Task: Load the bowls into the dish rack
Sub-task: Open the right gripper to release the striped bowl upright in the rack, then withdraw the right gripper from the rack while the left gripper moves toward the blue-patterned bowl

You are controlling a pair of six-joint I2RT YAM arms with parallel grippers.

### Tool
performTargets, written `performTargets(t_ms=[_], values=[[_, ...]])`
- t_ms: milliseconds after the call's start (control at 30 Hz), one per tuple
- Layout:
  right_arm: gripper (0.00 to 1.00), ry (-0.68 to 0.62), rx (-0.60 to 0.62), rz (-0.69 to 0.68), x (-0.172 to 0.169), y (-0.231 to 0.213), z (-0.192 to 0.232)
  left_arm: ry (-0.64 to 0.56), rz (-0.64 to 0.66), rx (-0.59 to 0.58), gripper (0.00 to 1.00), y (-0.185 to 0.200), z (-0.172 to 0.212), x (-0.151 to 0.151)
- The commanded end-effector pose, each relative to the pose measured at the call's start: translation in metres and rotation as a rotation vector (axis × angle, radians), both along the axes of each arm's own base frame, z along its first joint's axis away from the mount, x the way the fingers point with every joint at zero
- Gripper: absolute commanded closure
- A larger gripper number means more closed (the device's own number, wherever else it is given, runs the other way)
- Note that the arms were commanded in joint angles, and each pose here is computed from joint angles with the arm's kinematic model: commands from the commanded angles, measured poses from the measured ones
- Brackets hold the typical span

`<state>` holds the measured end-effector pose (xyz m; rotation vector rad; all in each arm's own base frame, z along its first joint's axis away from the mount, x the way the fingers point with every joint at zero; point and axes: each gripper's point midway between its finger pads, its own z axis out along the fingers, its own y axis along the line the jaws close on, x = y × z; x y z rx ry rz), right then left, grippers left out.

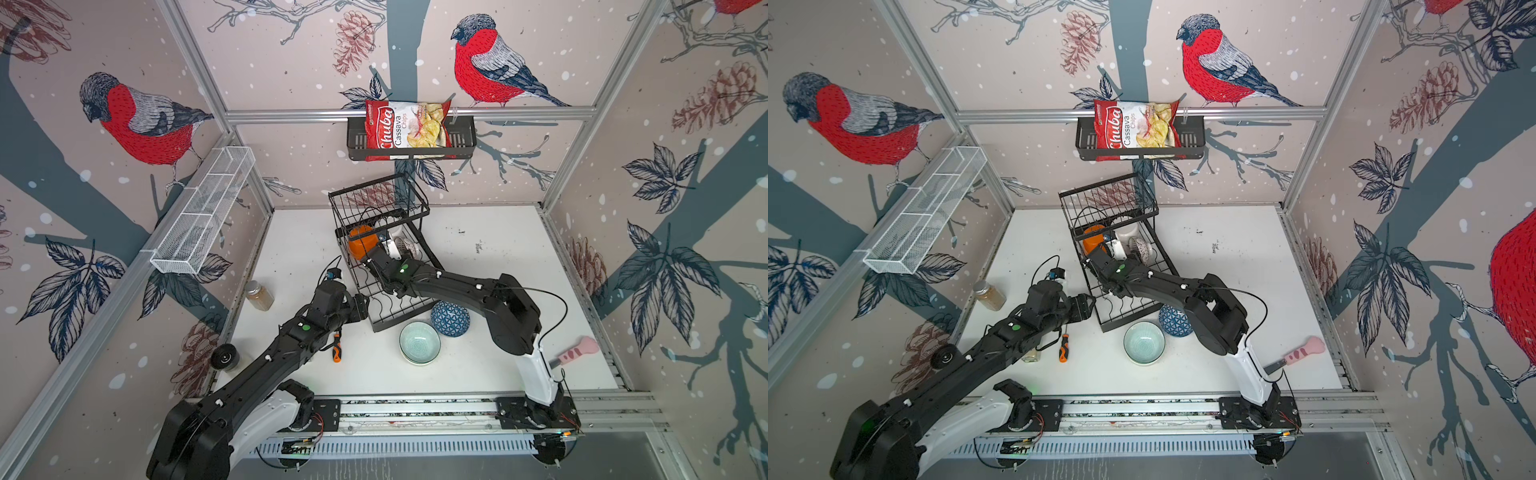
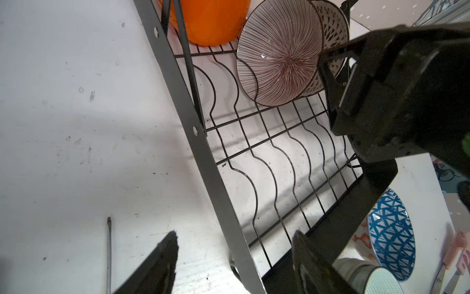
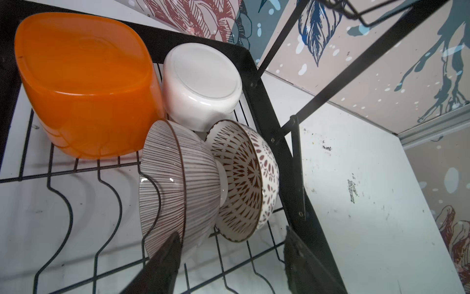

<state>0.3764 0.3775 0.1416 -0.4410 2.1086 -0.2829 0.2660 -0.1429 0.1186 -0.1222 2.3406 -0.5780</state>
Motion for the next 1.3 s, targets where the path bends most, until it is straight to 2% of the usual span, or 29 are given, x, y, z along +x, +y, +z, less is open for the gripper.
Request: performTargets(t_ms=[0,367,500,767,1000,1267], values=[[0.33,-0.012,0.092,0.007,-0.001,0.003,0.013,-0.034,-0.003,-0.011,0.29,-0.001,0.010,0.004],[0.31,0.007,0.175,0.051,-0.010,-0.006,0.025,-0.061,-0.007,-0.040,0.30,-0.004,0.020,0.004],[0.33,0.016,0.217,0.066,-0.013,-0.009,0.032,-0.068,-0.018,-0.051,0.30,-0.006,0.022,0.004],[0.40,0.080,0.376,0.081,-0.019,-0.025,0.054,-0.061,-0.029,-0.055,0.29,-0.009,0.024,0.005],[0.44,0.160,0.435,0.051,-0.028,-0.058,0.060,-0.073,-0.086,-0.100,0.22,-0.022,0.036,0.006],[0.41,0.232,0.461,-0.025,-0.051,-0.118,0.043,-0.095,-0.105,-0.108,0.15,-0.029,0.051,0.007]])
